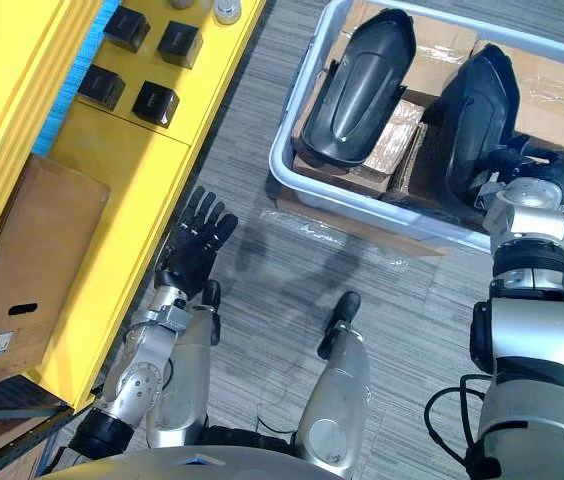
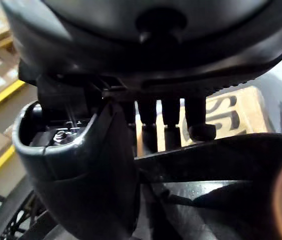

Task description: Walk over and take three plastic housings, then place them on the shelf

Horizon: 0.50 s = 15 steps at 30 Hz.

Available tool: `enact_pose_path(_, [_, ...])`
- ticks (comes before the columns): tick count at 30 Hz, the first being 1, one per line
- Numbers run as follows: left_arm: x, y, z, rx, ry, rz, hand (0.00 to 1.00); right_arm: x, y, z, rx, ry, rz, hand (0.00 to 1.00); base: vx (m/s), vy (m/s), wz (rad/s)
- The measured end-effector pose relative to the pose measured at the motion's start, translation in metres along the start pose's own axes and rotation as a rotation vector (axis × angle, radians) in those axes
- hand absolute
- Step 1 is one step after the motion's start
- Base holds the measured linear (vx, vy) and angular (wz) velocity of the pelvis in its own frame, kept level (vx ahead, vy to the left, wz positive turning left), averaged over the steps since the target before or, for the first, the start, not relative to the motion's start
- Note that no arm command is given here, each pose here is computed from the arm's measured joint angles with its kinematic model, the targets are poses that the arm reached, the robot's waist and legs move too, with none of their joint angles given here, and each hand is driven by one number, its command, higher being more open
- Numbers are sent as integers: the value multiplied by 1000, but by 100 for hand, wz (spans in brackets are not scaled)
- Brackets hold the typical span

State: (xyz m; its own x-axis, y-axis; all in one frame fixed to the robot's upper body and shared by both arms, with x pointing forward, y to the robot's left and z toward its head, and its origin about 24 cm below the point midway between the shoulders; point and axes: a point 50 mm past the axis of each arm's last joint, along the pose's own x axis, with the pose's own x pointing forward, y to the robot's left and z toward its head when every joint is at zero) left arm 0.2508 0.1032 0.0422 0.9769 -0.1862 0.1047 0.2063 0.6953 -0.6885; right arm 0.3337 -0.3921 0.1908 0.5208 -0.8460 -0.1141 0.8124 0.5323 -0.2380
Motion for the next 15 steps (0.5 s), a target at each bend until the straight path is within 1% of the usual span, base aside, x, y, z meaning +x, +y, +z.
enact_pose_path(4, [-1,7,7,7,-23,27,100,2,-8,-2,77,65,-56,0,47,1,-4])
enact_pose_path(8, [-4,7,12,2,-42,28,100,4,-15,0,150,68,-97,0,51,-3,4])
enact_pose_path(11, [-10,9,15,13,-44,25,100,2,-17,12,178,-33,-125,0,58,0,6])
enact_pose_path(13, [-15,11,19,52,-44,25,100,-4,-17,31,175,-158,-140,0,77,7,-3])
enact_pose_path(15, [-17,13,20,101,-32,23,100,-7,-20,37,145,-259,-173,0,106,7,-3])
